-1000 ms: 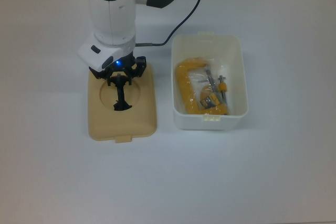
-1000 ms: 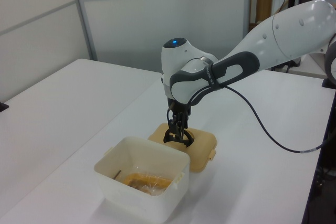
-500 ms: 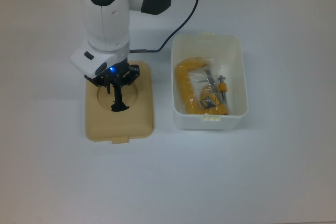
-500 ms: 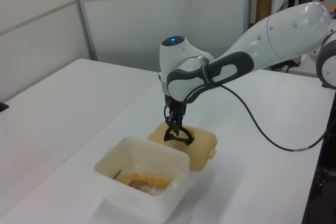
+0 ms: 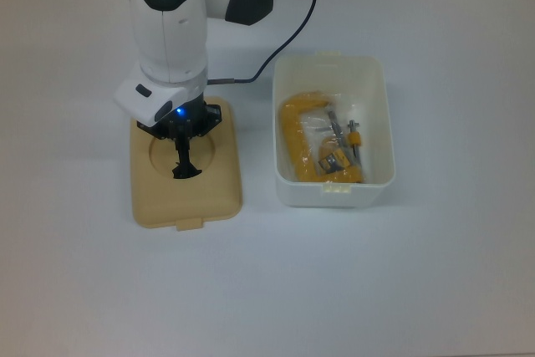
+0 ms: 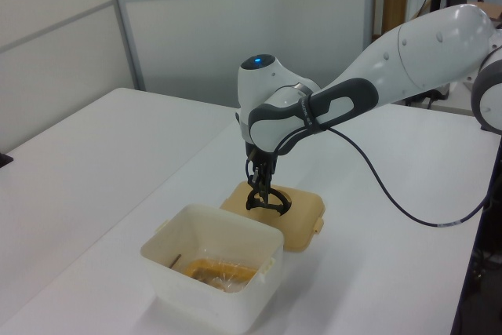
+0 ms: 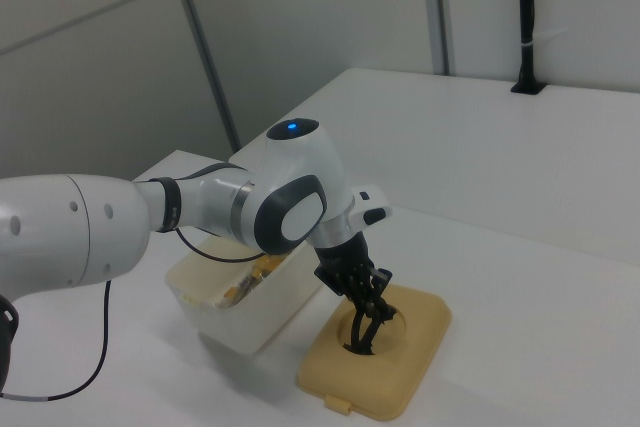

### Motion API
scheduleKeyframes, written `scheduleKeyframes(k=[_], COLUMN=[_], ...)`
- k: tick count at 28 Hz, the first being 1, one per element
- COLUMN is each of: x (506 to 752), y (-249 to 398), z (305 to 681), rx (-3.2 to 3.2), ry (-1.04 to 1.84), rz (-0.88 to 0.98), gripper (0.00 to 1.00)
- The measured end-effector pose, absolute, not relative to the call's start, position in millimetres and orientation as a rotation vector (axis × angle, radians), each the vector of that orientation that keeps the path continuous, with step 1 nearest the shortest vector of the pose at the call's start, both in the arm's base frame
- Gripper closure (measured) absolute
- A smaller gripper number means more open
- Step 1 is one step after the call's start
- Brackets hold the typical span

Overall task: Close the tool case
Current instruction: 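Lift the beige lid and carry it over the white box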

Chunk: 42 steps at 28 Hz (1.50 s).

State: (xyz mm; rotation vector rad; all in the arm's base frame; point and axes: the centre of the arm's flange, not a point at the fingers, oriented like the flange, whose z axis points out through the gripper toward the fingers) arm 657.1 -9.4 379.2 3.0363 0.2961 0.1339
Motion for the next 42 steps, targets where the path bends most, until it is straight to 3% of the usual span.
scheduleKeyframes(k=[5, 13, 18, 36, 42], x=[654.2, 625.8, 618.2, 621.8, 627.7], y=[-17.5, -56.7, -64.9, 103.1, 146.1], z=[414.3, 531.8, 564.8, 555.3, 536.7], rx=[3.035, 3.09, 3.146, 3.183, 3.167], ry=[0.271, 0.124, 0.036, -0.029, -0.036], rz=[0.149, 0.126, 0.134, 0.142, 0.186], gripper=[0.89, 0.89, 0.89, 0.89, 0.89])
